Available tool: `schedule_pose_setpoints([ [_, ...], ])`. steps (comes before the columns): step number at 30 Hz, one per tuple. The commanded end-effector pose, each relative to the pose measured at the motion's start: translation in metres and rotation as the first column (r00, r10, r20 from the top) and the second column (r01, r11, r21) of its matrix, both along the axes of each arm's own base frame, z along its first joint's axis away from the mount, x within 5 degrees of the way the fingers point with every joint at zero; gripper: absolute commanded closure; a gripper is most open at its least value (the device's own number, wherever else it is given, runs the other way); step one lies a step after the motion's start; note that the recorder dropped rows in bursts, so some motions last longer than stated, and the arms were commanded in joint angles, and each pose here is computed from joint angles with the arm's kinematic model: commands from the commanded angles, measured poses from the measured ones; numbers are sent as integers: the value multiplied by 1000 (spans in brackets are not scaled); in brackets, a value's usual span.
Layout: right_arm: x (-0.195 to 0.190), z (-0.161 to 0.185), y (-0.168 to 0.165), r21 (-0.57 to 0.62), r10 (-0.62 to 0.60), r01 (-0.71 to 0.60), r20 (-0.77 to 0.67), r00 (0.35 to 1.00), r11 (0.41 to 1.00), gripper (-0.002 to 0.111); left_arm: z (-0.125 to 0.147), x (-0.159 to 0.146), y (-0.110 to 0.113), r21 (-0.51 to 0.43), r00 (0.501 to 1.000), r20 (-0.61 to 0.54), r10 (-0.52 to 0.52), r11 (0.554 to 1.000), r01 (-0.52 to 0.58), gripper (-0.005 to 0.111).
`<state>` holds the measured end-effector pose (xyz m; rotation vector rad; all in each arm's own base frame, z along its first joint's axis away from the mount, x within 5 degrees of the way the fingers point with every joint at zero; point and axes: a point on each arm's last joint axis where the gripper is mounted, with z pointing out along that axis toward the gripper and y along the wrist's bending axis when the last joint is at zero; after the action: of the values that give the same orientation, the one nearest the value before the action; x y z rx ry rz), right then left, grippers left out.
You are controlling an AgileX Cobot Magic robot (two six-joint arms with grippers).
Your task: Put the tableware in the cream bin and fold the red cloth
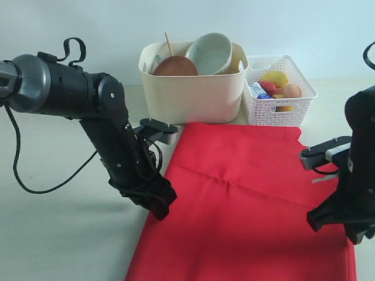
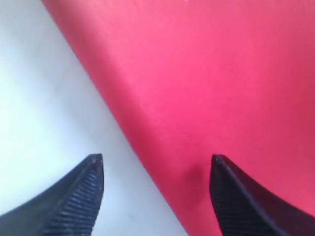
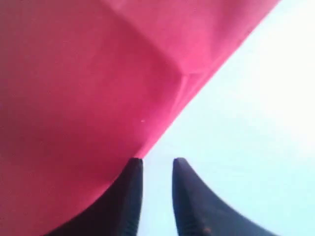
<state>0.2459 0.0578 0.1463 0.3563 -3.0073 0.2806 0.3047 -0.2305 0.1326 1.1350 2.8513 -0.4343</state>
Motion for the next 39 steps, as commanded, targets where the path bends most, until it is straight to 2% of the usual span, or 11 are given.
schedule_pose_setpoints([
  [1,2,15,-5,-1,-34,34,142,989,999,60,16,-1,0,-16,999,39,13,1000,-12,45],
  [5,6,19,-11,56,-90,81,193,977,995,38,17,-2,2,-2,999,27,36,999,-36,30],
  [8,12,19,-17,104,-130,108,236,963,989,29,17,0,2,-1,998,47,48,999,-48,15],
  [12,21,19,-26,211,-211,155,276,938,965,26,17,4,2,-19,995,79,66,998,-65,14],
  [17,29,3,-47,345,-334,248,215,918,905,26,23,14,15,-53,987,76,140,989,-136,14],
  [20,34,-7,-51,342,-351,267,211,912,901,26,45,19,24,-94,977,132,167,983,-156,14],
  [24,40,-29,-50,338,-351,273,194,916,900,26,95,14,29,-185,944,277,178,974,-129,14],
  [29,54,-35,-37,459,-317,203,186,930,865,26,157,-1,39,-286,874,440,206,955,-81,14],
  [32,58,-34,-34,481,-309,179,204,929,858,29,182,-11,45,-322,837,501,218,945,-53,14],
  [34,60,-34,-36,464,-299,163,237,924,871,38,197,-19,50,-345,817,530,230,938,-40,14],
  [39,63,-34,-40,419,-252,116,286,925,901,79,232,-40,61,-391,767,589,254,920,-5,14],
])
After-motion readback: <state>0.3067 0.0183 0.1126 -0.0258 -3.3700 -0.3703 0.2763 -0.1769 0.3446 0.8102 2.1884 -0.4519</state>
